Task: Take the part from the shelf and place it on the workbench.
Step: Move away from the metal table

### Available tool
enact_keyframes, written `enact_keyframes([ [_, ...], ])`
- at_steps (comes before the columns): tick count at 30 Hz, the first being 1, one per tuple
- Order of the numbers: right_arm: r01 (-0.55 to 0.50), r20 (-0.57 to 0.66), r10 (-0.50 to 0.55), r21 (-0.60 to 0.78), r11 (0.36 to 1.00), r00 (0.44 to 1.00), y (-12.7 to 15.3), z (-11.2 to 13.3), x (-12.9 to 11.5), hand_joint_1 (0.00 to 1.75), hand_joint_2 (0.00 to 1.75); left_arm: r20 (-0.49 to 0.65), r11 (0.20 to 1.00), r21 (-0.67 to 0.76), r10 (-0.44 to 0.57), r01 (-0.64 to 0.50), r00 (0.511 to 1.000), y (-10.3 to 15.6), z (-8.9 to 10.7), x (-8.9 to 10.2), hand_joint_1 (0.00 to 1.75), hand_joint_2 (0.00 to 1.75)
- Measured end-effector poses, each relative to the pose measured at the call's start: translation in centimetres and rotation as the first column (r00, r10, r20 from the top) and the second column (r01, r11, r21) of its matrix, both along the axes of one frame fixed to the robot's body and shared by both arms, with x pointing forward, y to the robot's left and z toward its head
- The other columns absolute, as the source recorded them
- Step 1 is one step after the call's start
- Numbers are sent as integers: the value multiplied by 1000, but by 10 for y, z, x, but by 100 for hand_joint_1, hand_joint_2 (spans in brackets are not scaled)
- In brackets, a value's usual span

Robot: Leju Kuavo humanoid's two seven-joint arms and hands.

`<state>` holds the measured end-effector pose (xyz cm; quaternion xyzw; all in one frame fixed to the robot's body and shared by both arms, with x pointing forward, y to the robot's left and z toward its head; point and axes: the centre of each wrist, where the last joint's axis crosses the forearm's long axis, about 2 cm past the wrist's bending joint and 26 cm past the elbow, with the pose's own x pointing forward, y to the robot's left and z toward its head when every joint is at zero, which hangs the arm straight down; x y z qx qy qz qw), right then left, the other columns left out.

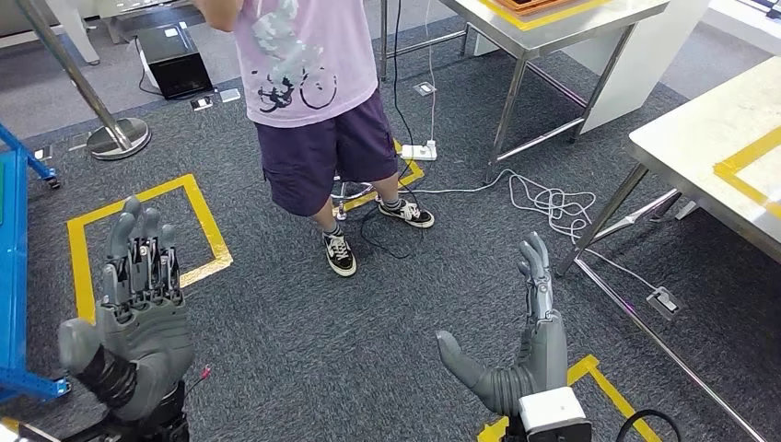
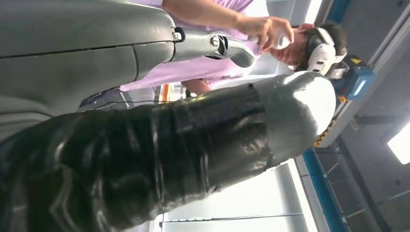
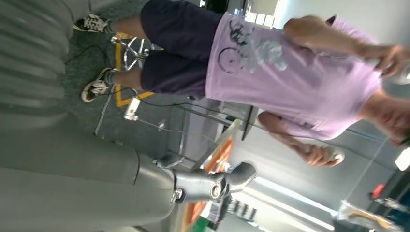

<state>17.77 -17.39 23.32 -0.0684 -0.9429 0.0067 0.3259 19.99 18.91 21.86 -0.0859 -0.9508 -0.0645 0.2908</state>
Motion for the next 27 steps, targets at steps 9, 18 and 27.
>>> enact_keyframes([
  [9, 6, -8, -6, -7, 1000, 1000, 0, 0, 0, 0, 175, -2, 1000, 4, 1, -1, 1000, 1, -1, 0, 0, 0],
  [18, 15, 0, -15, -18, 1000, 1000, 0, 1, 0, 0, 175, -3, 1000, 7, 3, -3, 1000, 1, -2, 1, 0, 0],
  [27, 3, 5, -3, 1, 1000, 1000, 1, 2, 1, 0, 175, -7, 1000, 10, 7, -7, 1000, 2, -3, 1, 0, 0],
])
